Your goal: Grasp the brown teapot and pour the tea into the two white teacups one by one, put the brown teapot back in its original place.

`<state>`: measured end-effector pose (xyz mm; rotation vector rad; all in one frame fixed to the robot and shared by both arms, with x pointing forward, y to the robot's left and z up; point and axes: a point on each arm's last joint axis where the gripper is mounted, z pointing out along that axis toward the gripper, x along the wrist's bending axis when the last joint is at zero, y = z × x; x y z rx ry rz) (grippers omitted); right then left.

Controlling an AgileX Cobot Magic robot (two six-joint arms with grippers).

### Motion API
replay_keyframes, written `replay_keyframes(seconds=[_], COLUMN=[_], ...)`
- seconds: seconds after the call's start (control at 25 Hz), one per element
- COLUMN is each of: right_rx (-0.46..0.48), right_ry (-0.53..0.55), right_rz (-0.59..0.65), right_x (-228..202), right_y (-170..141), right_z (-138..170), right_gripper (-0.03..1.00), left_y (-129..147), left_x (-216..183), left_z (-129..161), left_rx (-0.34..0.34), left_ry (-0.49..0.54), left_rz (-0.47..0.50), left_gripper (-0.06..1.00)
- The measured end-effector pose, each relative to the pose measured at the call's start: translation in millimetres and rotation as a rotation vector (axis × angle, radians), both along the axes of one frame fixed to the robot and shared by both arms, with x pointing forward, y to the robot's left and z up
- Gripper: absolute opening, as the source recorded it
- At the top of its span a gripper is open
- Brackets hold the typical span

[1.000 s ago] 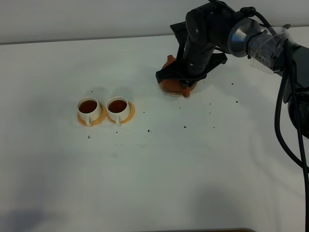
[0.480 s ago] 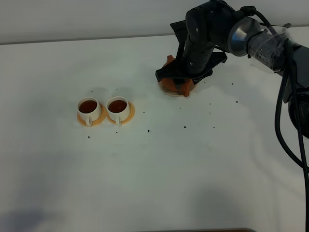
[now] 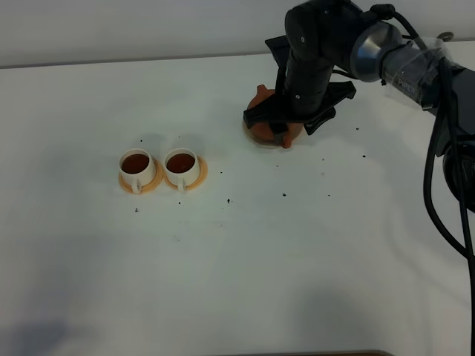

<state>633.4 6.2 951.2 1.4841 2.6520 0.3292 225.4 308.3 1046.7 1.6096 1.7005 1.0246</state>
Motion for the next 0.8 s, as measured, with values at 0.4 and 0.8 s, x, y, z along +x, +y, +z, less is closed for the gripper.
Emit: replay_keyframes(seconds=[0.4,0.8], right_rx=[0.002,-0.022], right_ry=[-0.088,-0.069], right_rz=[0.038,0.105], right_x=[-19,-100], right_y=[-12,-53], right_z=[72,121], right_gripper=[0.50,0.44], left_y=[0,0], left_x=[0,0], left_z=[0,0], left_rx=[0.000,0.000], left_ry=[0.000,0.000], left_rz=[0.000,0.000], left_gripper=[0.26,0.26])
